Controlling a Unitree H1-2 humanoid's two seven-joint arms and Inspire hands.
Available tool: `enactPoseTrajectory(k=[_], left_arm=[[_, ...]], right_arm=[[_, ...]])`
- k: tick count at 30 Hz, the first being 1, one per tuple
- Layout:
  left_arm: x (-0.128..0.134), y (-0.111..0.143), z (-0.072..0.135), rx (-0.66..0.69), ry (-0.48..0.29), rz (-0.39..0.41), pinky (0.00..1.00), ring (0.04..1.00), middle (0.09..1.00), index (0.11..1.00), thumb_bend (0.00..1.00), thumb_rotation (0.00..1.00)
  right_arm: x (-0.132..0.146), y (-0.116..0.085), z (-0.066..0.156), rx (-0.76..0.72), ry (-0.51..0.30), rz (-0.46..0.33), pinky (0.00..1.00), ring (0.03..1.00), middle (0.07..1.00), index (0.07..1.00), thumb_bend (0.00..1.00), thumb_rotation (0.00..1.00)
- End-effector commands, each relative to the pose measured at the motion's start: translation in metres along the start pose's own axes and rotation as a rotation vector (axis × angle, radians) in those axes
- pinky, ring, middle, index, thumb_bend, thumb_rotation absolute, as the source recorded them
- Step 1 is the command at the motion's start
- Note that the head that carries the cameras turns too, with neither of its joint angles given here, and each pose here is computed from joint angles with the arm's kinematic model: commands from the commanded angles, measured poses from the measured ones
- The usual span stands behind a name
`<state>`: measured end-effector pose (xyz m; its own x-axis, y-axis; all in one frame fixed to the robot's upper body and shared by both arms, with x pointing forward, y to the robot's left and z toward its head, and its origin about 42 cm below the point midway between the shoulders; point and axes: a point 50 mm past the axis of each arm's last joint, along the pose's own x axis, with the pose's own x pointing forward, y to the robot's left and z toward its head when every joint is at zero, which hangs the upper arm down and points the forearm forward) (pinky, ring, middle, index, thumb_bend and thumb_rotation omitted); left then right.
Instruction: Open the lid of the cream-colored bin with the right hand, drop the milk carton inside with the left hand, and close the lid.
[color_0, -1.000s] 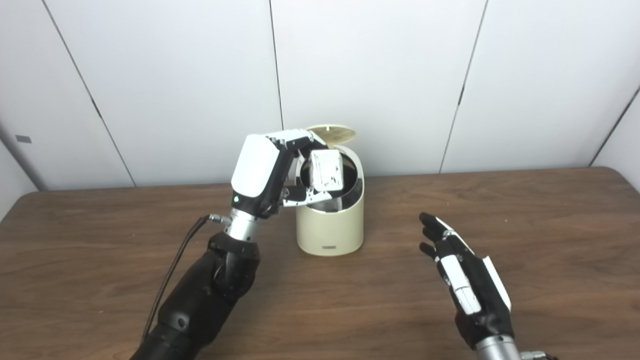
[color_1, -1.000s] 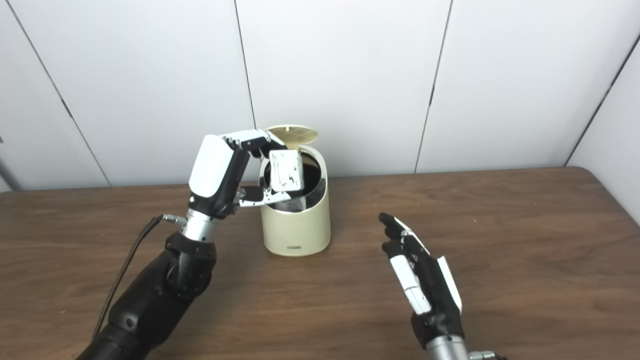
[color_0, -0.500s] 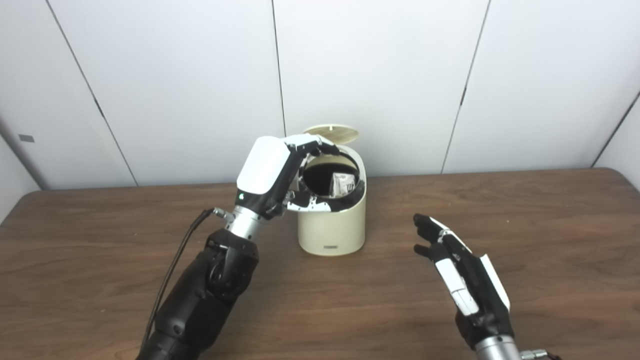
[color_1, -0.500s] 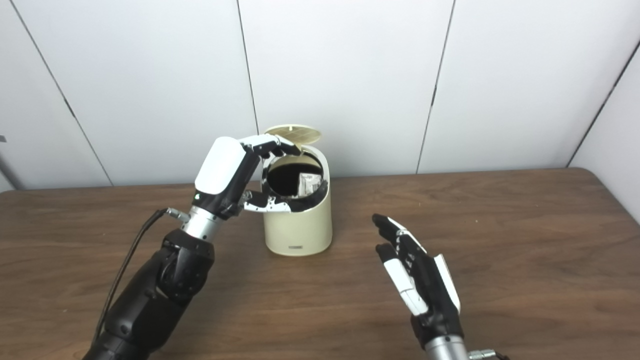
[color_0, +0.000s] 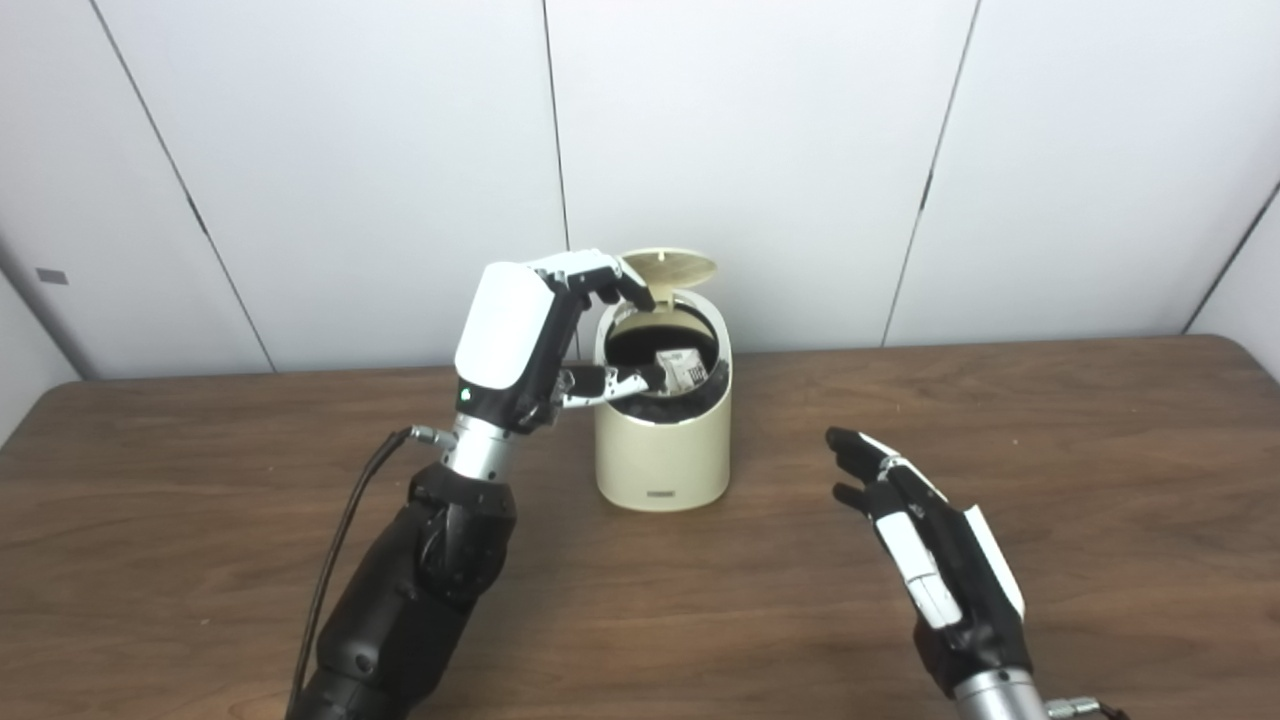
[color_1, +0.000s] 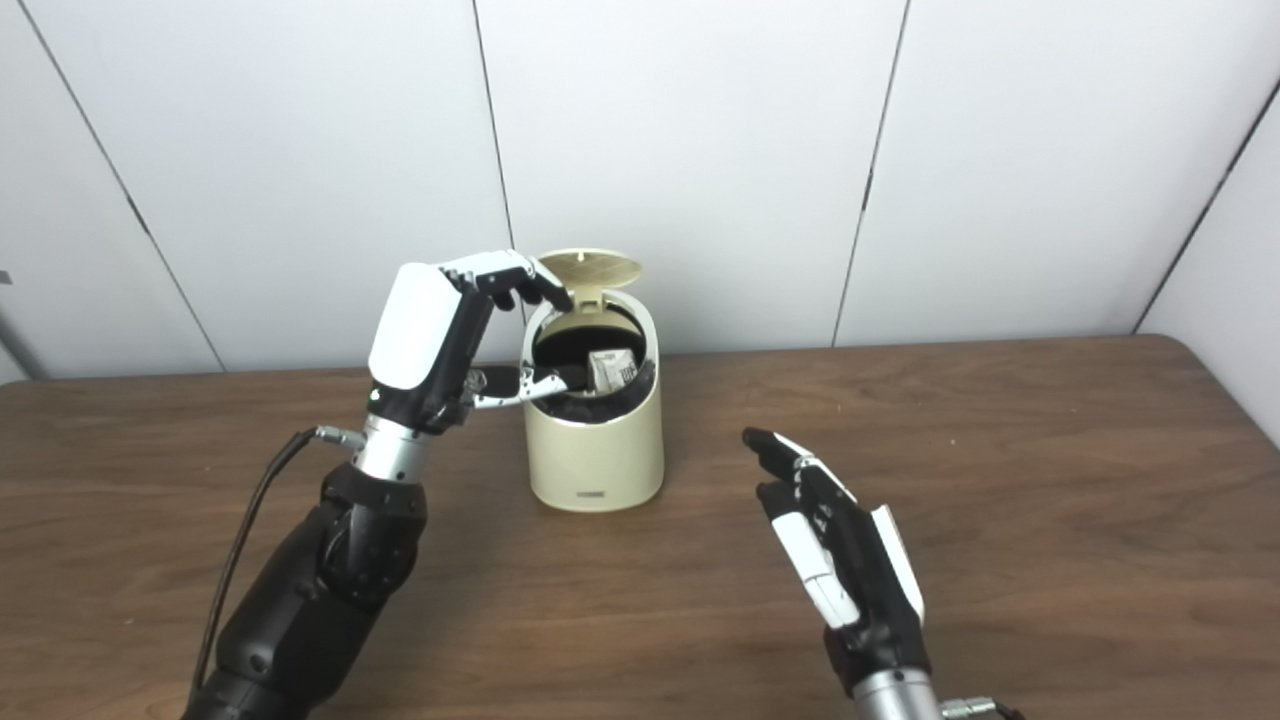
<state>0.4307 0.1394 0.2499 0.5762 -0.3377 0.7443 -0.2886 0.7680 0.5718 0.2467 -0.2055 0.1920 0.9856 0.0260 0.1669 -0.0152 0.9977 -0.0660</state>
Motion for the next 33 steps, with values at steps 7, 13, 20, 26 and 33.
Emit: enactPoseTrajectory(k=[7, 13, 20, 26, 33], left_arm=[[0.011, 0.035, 0.019, -0.054, -0.125, 0.230, 0.36, 0.434, 0.519, 0.490, 0.48, 0.00], [-0.013, 0.049, 0.033, -0.137, -0.001, 0.171, 0.39, 0.434, 0.519, 0.514, 0.49, 0.00], [-0.060, 0.059, 0.048, -0.302, 0.294, 0.132, 0.46, 0.564, 0.567, 0.495, 0.51, 0.04], [-0.104, 0.066, 0.047, -0.405, 0.507, 0.027, 0.69, 0.766, 0.824, 0.828, 0.55, 0.63], [-0.135, 0.065, 0.043, -0.468, 0.638, 0.026, 0.88, 0.922, 0.972, 0.980, 0.59, 0.84]], right_arm=[[0.010, -0.002, 0.009, 0.000, -0.077, 0.003, 0.89, 0.913, 0.882, 0.813, 0.66, 0.83], [0.026, 0.002, 0.014, -0.074, -0.137, 0.011, 0.86, 0.913, 0.899, 0.869, 0.65, 0.83], [0.059, 0.005, 0.032, -0.097, -0.185, 0.030, 0.86, 0.922, 0.917, 0.888, 0.67, 0.80], [0.097, 0.015, 0.056, -0.163, -0.211, 0.042, 0.85, 0.909, 0.917, 0.878, 0.61, 0.79], [0.137, 0.025, 0.084, -0.321, -0.259, 0.058, 0.83, 0.920, 0.947, 0.895, 0.59, 0.89]])
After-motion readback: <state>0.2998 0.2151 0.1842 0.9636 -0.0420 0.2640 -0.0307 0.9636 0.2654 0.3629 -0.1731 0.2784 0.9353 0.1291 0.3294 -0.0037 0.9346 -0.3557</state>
